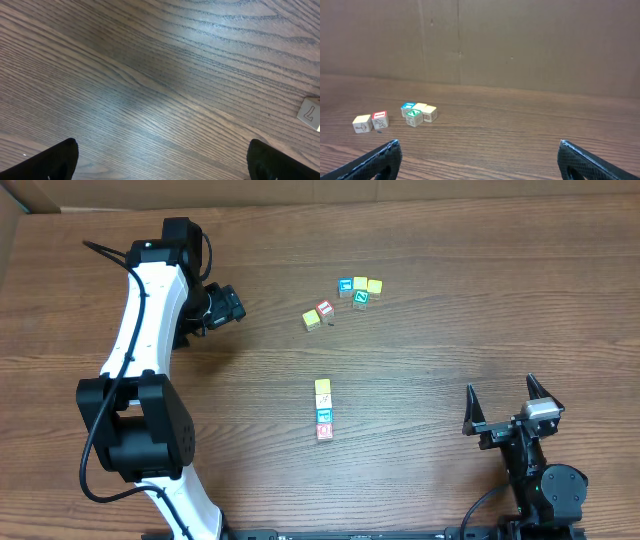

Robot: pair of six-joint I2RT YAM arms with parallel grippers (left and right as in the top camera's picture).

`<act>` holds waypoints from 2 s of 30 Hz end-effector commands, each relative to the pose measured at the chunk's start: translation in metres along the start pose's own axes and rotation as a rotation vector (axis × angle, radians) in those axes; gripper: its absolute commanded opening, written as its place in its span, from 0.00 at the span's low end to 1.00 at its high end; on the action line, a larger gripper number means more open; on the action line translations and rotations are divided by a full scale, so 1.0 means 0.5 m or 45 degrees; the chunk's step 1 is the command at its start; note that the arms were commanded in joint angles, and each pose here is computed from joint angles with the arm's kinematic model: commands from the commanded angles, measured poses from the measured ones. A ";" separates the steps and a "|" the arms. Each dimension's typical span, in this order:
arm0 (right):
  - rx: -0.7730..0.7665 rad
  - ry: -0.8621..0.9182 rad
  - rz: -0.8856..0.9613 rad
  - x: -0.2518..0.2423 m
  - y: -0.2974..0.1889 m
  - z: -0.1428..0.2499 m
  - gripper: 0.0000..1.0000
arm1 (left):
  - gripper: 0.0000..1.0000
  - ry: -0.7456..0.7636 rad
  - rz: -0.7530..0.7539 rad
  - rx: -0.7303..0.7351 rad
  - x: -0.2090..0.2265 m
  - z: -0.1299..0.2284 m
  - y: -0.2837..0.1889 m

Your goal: Flip 4 blocks

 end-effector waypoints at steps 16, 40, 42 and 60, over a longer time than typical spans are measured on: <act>-0.001 0.014 0.004 0.000 0.000 0.005 1.00 | 1.00 -0.005 -0.007 -0.012 -0.002 -0.004 -0.002; -0.001 0.014 0.004 0.000 0.000 0.005 1.00 | 1.00 0.189 0.143 -0.218 -0.086 0.084 -0.149; -0.001 0.014 0.004 0.000 0.000 0.005 1.00 | 1.00 0.240 0.207 -0.295 -0.098 0.117 -0.205; -0.001 0.014 0.004 0.000 0.000 0.005 1.00 | 1.00 0.177 0.624 -1.088 0.151 0.382 -0.594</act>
Point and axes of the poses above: each gripper's point midway between its finger pads, its own y axis out along the fingers, its own x axis along the line the jaws close on, z = x × y, the point moved 7 cm from there along -y, back along the fingers, and after that the axes turned 1 degree about -y, right-handed, at the moved point
